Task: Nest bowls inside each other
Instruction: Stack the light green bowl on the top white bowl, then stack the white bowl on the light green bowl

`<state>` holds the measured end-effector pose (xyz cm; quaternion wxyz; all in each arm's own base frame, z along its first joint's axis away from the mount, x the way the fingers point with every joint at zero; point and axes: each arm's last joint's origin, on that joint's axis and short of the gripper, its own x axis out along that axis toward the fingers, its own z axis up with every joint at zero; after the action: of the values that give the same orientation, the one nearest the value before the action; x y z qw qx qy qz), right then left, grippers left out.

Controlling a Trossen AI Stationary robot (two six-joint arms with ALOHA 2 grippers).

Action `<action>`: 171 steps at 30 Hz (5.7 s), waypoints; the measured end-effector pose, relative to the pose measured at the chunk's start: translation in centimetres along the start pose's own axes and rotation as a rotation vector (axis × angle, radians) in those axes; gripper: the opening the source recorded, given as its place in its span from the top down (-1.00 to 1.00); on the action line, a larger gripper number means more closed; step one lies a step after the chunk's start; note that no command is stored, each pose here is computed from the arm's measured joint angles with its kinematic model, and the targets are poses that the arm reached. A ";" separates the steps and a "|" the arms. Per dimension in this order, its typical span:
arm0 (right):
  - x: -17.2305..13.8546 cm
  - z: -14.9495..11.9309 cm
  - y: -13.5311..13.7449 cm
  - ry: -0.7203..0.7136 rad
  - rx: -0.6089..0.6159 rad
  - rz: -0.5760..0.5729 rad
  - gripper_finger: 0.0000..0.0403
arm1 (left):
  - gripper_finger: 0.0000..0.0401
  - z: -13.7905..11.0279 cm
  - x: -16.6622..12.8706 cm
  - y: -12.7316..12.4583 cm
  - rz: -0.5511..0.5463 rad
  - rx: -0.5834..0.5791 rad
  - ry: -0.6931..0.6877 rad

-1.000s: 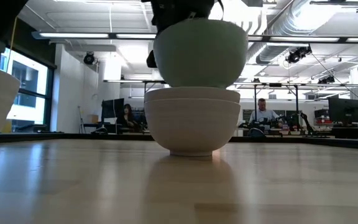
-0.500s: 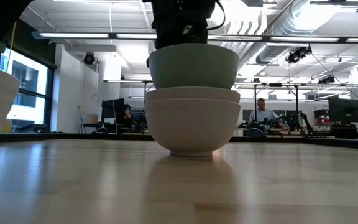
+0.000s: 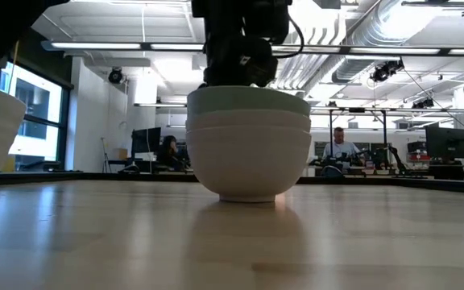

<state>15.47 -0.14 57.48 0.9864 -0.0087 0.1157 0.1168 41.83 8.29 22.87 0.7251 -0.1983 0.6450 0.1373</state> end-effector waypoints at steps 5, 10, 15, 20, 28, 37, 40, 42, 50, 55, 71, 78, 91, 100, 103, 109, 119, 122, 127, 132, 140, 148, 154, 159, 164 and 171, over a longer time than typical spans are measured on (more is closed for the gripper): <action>0.0 -0.1 0.0 0.007 0.003 0.000 0.15 | 0.95 0.1 0.2 -0.2 0.007 0.006 -0.011; 0.0 -0.1 0.0 0.006 0.002 0.001 0.15 | 0.74 0.4 0.1 -0.3 0.002 0.008 -0.045; 0.0 -0.1 0.0 0.007 0.003 0.001 0.15 | 0.51 0.4 0.1 -0.5 0.000 0.015 -0.049; 0.0 -0.1 0.0 0.007 0.003 0.001 0.15 | 0.34 0.3 -0.6 -0.8 -0.021 0.048 -0.076; 0.0 -0.2 0.0 0.015 0.006 0.001 0.15 | 0.16 0.4 -3.4 -1.2 -0.073 0.095 -0.189; -0.1 -1.0 0.1 0.097 0.074 0.004 0.15 | 0.10 -2.9 -9.5 -1.1 -0.048 0.263 -0.162; -0.1 -1.1 0.1 0.112 0.080 0.007 0.15 | 0.10 -5.0 -11.7 -1.1 -0.030 0.342 -0.134; -0.1 -1.2 0.1 0.124 0.083 0.012 0.15 | 0.10 -6.2 -13.2 -1.3 -0.033 0.397 -0.157; -0.2 -1.9 0.2 0.189 0.119 0.012 0.15 | 0.10 -11.8 -19.0 -1.6 -0.118 0.508 -0.229; -0.3 -2.6 0.2 0.263 0.136 -0.023 0.15 | 0.10 -14.9 -21.7 -1.6 -0.140 0.536 -0.310; -0.1 -1.5 0.0 0.154 0.076 -0.040 0.15 | 0.10 -21.4 -27.4 -1.8 -0.276 0.469 -0.580; 0.0 -0.9 0.3 0.092 0.017 0.003 0.15 | 0.10 -24.1 -29.1 -2.5 -0.266 0.517 -0.750; 0.3 -0.3 1.4 0.035 -0.041 0.070 0.15 | 0.10 -27.1 -21.6 -2.7 -0.154 0.377 -0.525; 0.3 0.2 1.7 -0.010 -0.057 0.077 0.15 | 0.10 -27.5 -14.9 -3.5 -0.154 0.340 -0.402; 0.4 0.2 1.9 -0.011 -0.060 0.089 0.15 | 0.10 -27.6 -13.2 -3.9 -0.157 0.344 -0.388; 0.4 0.5 2.5 -0.046 -0.084 0.126 0.15 | 0.10 -27.9 -10.3 -4.9 -0.183 0.347 -0.400; 0.4 0.7 3.3 -0.065 -0.114 0.160 0.15 | 0.10 -29.4 -6.0 -5.6 -0.201 0.306 -0.359; 0.3 0.7 3.4 -0.065 -0.115 0.165 0.15 | 0.10 -29.9 -4.7 -5.6 -0.203 0.289 -0.342; 0.4 0.7 3.6 -0.065 -0.119 0.180 0.15 | 0.10 -30.6 -2.7 -5.7 -0.230 0.248 -0.335; 0.4 0.7 3.7 -0.065 -0.120 0.167 0.15 | 0.10 -31.0 -1.4 -5.3 -0.226 0.214 -0.319; 0.4 0.7 3.7 -0.065 -0.120 0.167 0.15 | 0.10 -31.6 0.4 -4.5 -0.203 0.162 -0.237; 0.4 0.7 3.7 -0.067 -0.147 0.163 0.15 | 0.10 -31.5 0.8 -4.8 -0.261 0.149 -0.234; 0.4 0.7 3.7 -0.068 -0.168 0.162 0.15 | 0.10 -31.5 0.7 -4.8 -0.268 0.128 -0.234; 0.4 0.6 3.7 -0.065 -0.169 0.163 0.15 | 0.10 -31.0 1.3 -5.2 -0.285 0.093 -0.220; 0.4 0.6 3.7 -0.059 -0.164 0.163 0.15 | 0.10 -30.3 2.7 -5.9 -0.285 0.083 -0.177; 0.3 0.4 3.7 -0.044 -0.159 0.164 0.15 | 0.12 -29.8 3.8 -6.1 -0.250 0.065 -0.156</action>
<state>15.04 3.55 57.87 0.9720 -0.0751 0.0849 0.2059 18.86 -11.13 17.13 0.7905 -0.2422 0.5612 0.0398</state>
